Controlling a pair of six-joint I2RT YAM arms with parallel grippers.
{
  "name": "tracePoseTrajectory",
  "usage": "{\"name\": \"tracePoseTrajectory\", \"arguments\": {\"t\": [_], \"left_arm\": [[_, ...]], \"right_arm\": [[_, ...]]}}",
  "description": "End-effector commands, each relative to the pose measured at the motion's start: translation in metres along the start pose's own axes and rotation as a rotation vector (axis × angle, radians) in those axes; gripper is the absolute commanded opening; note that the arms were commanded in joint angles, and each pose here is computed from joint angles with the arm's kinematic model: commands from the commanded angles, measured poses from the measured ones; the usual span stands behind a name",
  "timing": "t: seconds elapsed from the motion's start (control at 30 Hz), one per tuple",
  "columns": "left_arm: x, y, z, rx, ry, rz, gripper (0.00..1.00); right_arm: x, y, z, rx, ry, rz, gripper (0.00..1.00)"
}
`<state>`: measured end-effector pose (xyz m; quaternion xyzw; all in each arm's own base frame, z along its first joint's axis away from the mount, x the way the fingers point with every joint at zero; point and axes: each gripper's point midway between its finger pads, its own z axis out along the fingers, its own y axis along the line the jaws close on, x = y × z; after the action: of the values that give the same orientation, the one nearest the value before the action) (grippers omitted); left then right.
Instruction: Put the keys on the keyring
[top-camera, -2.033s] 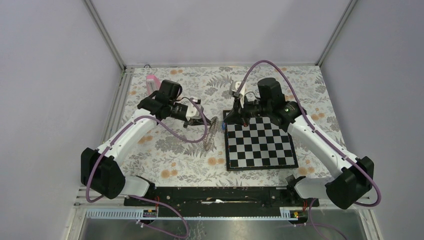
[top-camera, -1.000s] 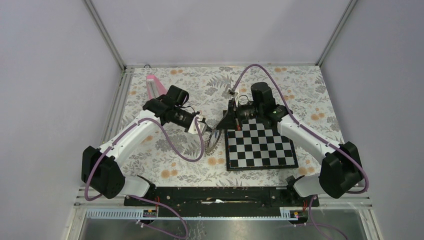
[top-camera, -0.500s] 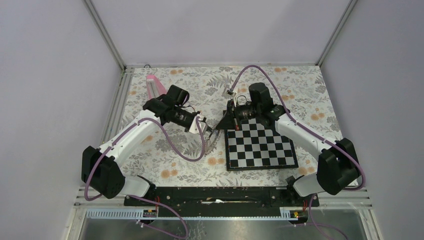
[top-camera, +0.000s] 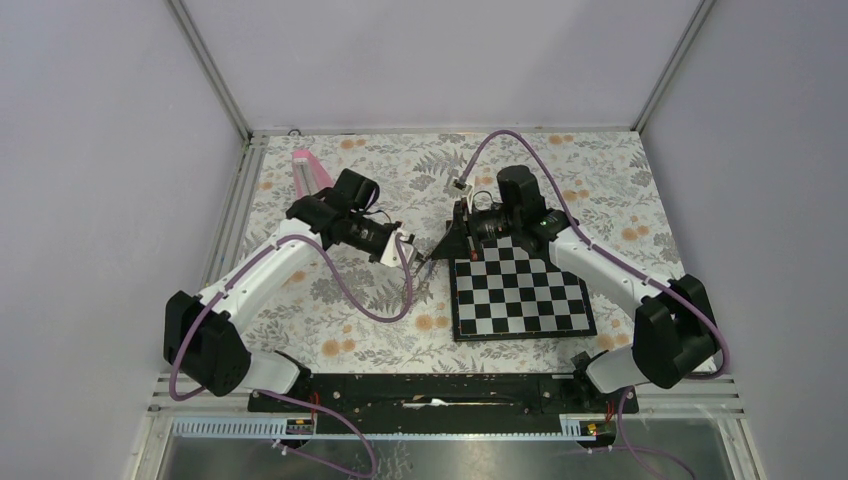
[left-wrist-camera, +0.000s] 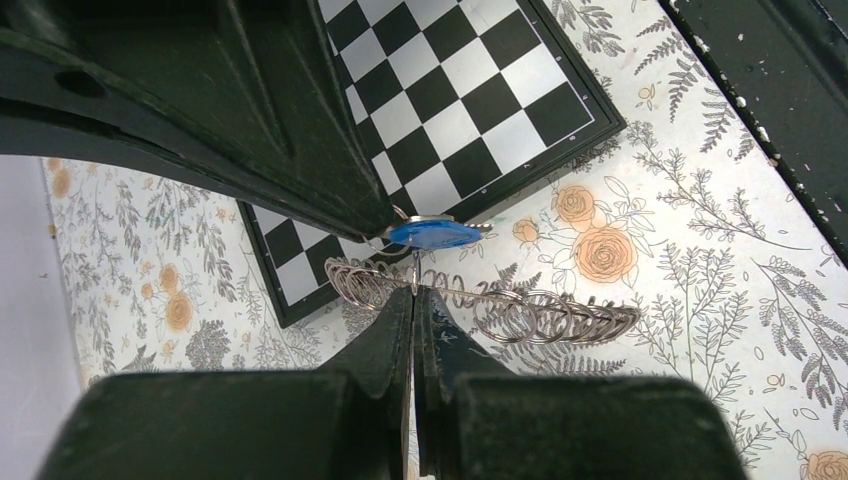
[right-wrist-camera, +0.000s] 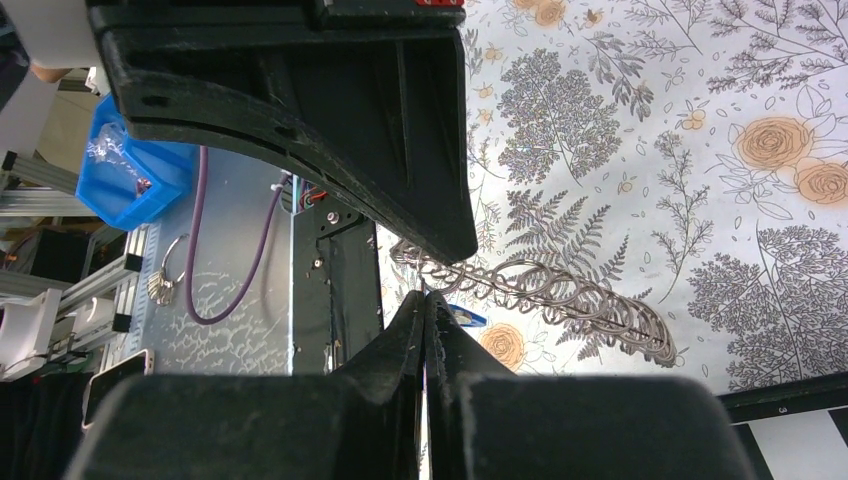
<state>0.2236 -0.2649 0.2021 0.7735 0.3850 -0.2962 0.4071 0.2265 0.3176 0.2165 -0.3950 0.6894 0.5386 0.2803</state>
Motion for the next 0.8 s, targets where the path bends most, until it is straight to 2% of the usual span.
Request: {"name": "tracePoseTrajectory", "arguments": {"t": [0.0,0.77], "left_arm": [[-0.0168,0.021,-0.0062,-0.038,-0.017,0.069,0.0],[-0.0168,0.0222,-0.0057,-0.037,-0.007,0.087,0.0]], "right_arm": [[0.0,0.0008,0.0014,-0.031,-0.005,0.0,0.0],[0.0056,-0.0084,0.0034,-0.005,0.017,0.003,0.0]]}}
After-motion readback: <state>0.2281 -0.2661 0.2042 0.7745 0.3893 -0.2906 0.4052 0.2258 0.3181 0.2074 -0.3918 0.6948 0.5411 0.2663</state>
